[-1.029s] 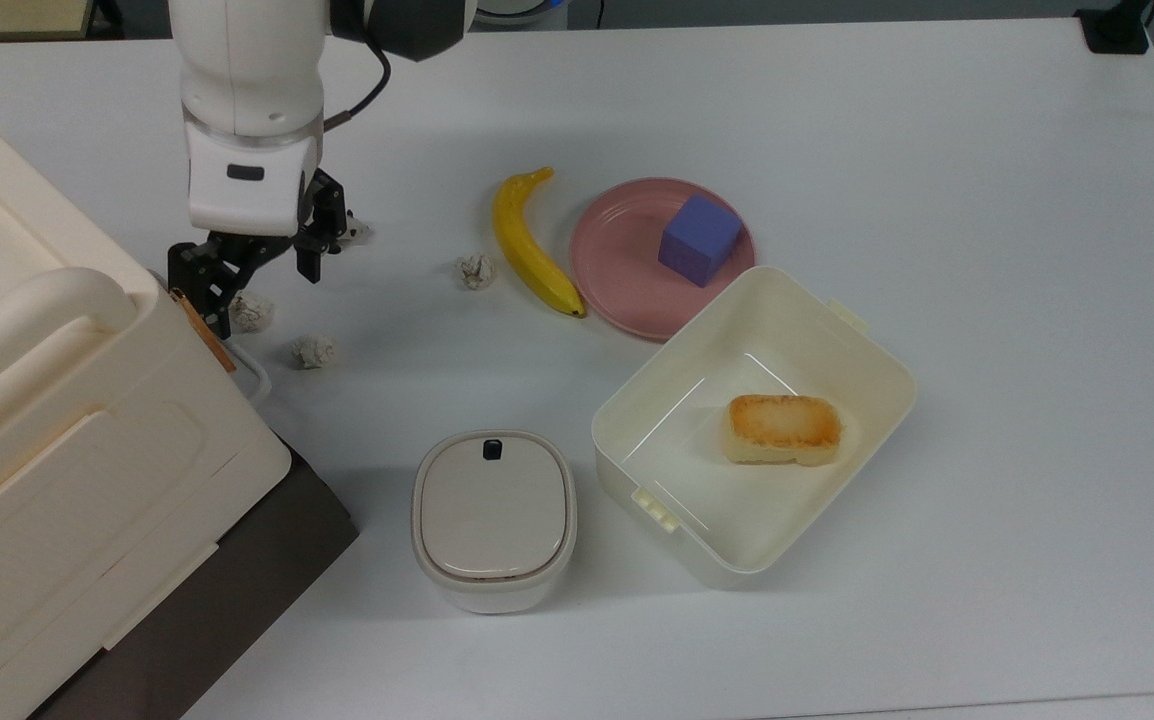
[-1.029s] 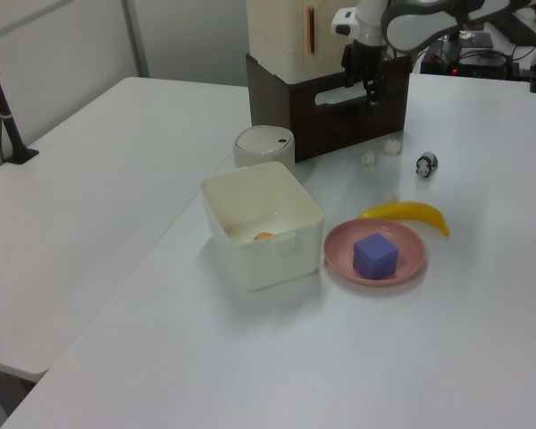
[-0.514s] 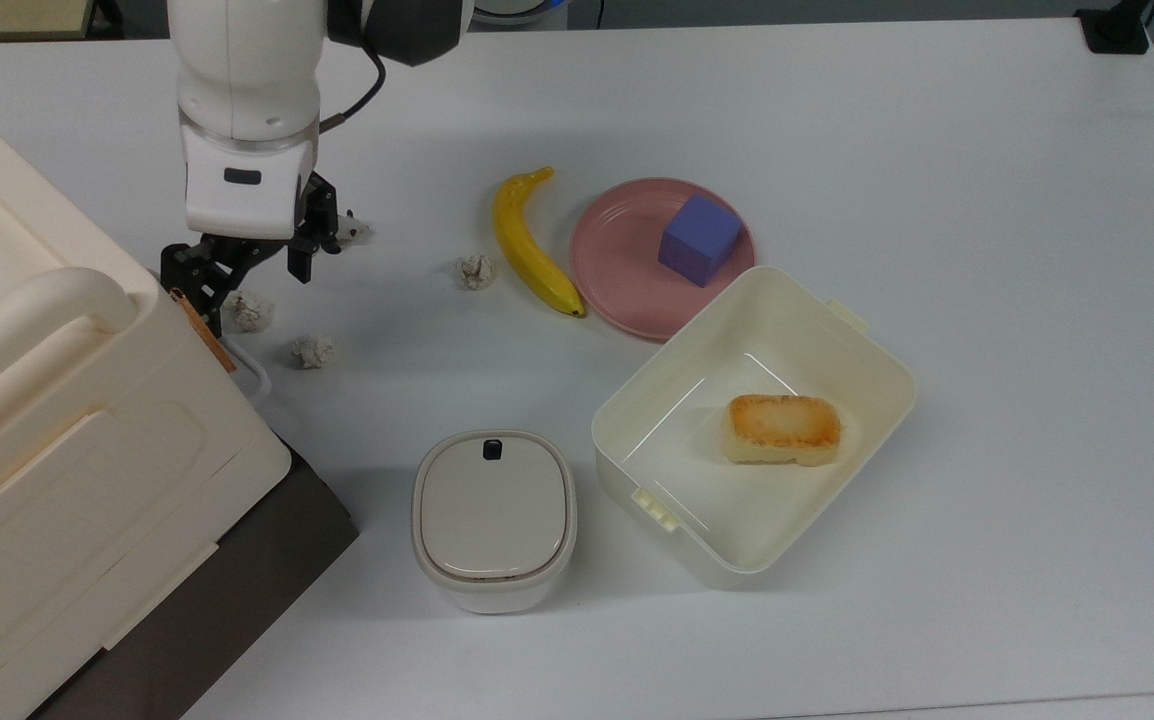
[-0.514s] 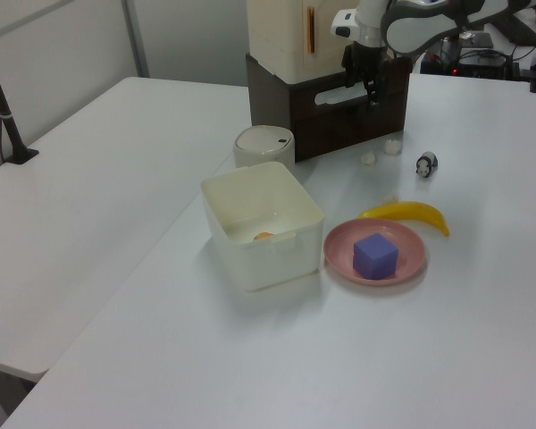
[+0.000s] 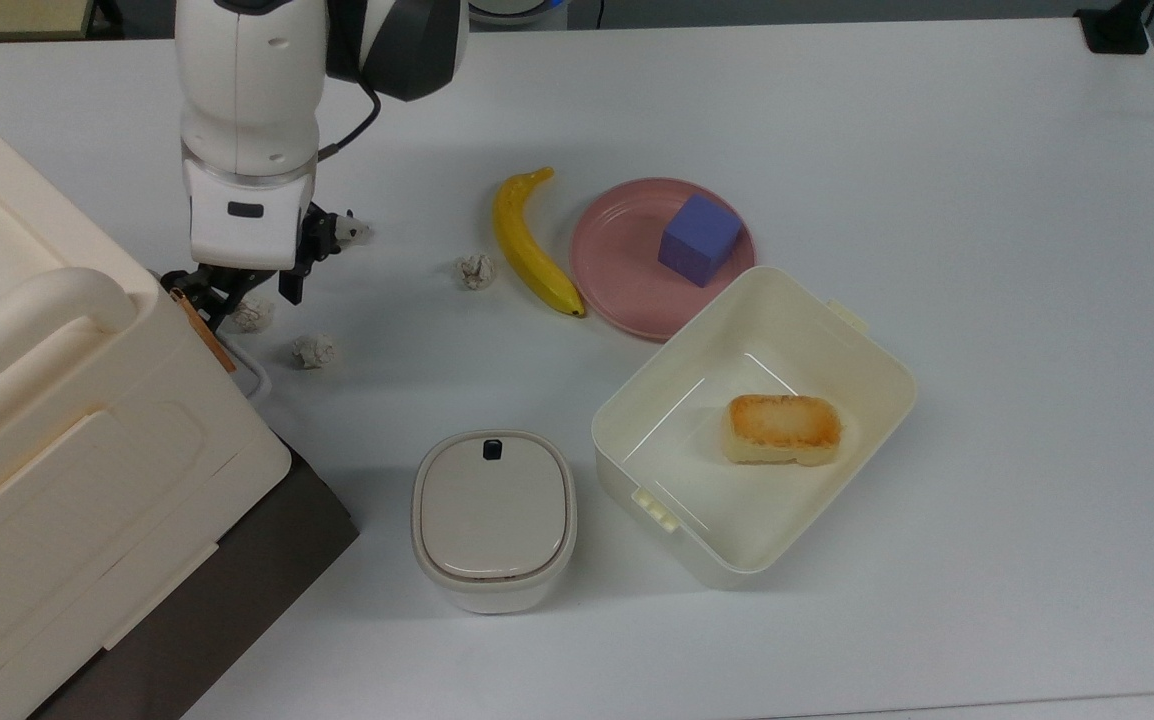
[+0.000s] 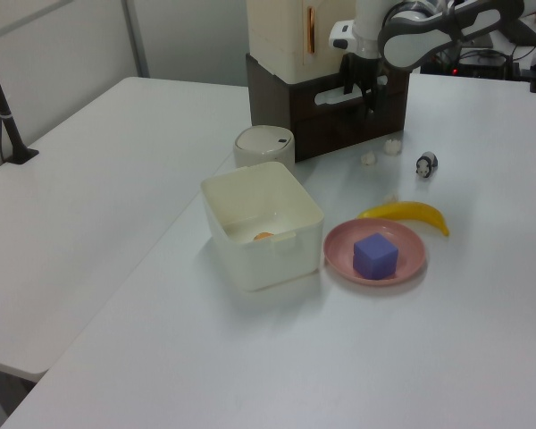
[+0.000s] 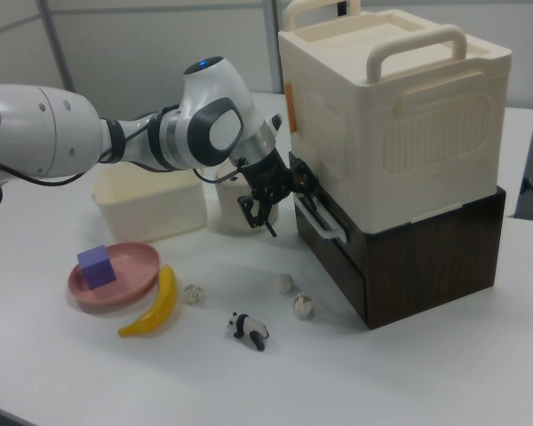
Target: Slide the drawer open
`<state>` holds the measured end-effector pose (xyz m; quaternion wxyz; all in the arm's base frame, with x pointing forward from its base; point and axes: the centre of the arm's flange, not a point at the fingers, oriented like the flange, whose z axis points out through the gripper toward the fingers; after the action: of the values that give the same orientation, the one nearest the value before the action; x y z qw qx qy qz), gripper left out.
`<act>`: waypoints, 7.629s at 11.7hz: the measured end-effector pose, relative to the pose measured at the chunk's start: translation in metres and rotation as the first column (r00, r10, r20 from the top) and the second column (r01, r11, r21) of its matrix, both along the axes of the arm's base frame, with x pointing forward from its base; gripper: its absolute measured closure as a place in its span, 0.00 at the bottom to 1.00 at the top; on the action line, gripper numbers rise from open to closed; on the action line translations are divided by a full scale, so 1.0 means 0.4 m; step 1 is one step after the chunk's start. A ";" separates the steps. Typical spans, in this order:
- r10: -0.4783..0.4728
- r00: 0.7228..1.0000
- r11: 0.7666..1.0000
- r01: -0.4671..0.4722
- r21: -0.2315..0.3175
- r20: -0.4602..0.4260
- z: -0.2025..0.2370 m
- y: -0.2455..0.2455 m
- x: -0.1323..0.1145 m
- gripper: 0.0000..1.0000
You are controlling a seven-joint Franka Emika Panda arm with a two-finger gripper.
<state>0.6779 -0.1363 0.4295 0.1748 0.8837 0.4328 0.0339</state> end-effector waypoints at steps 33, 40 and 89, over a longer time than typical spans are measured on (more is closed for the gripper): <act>-0.184 0.970 0.981 0.193 0.037 -0.160 -0.005 0.207 -0.052 0.00; -0.174 0.963 0.983 0.182 0.018 -0.203 -0.001 0.235 -0.066 0.00; -0.872 0.446 0.349 0.855 0.383 -0.201 0.496 0.114 -0.296 0.00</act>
<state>0.5593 -0.0909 0.6279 -0.0256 0.9912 -0.1203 0.0484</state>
